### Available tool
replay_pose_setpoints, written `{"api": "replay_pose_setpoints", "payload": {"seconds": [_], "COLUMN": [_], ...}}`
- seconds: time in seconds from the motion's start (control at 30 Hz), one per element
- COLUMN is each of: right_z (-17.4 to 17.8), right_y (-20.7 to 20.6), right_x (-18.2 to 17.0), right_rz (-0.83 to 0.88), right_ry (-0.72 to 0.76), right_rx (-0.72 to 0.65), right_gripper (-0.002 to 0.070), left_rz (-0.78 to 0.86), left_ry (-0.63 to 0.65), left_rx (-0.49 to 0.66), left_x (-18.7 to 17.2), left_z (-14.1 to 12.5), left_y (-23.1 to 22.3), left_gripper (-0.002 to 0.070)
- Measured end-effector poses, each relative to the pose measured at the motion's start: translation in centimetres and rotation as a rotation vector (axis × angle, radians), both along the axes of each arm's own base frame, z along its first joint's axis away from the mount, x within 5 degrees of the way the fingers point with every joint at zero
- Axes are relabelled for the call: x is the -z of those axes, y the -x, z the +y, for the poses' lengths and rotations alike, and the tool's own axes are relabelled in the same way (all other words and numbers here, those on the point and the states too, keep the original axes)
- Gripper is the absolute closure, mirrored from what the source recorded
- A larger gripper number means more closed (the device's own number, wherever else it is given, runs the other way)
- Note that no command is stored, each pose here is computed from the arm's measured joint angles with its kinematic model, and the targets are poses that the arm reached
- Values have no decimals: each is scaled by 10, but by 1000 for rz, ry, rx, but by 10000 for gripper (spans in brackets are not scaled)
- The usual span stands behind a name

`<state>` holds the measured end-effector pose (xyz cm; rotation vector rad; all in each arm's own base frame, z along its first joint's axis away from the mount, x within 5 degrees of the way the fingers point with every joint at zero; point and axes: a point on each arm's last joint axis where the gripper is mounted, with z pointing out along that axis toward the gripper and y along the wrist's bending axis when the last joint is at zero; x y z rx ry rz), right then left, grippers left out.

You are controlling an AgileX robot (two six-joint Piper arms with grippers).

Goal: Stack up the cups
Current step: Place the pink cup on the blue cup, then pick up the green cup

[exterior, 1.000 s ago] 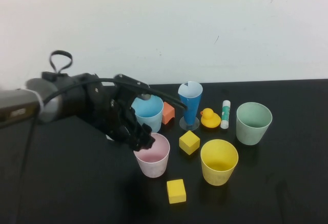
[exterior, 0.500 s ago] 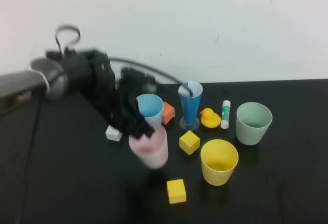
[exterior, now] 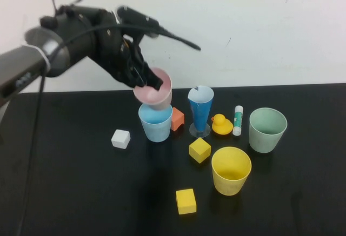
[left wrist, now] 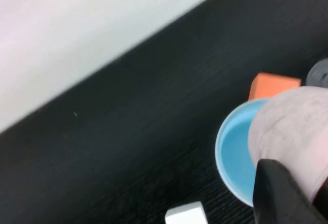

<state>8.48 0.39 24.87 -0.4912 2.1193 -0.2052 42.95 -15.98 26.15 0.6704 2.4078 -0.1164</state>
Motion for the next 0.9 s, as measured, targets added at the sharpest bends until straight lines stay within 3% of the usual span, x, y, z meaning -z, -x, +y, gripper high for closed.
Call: {"api": "replay_pose_setpoints", "payload": {"seconds": [0.2, 0.37, 0.43, 0.53, 0.7, 0.9], "right_z": [0, 2, 4, 9, 19, 24], "right_y": [0, 0, 0, -2, -16, -69], "right_x": [0, 0, 0, -5, -35, -57], "right_rz": [0, 1, 2, 15, 68, 200], "right_ry": [-2, -34, -57, -75, -105, -95], "right_rx": [0, -2, -20, -71, -175, -240], "right_gripper": [679, 679, 679, 679, 679, 679], "left_rz": [73, 62, 56, 29, -113, -322], "left_ry": [-53, -50, -41, -17, 38, 140], "left_rx": [5, 5, -1, -16, -19, -34], "left_x": [41, 39, 31, 10, -52, -151], "left_z": [-2, -3, -4, -5, -1, 17], "left_y": [-11, -13, -15, -17, -6, 44], "left_gripper": [649, 483, 454, 490, 641, 671]}}
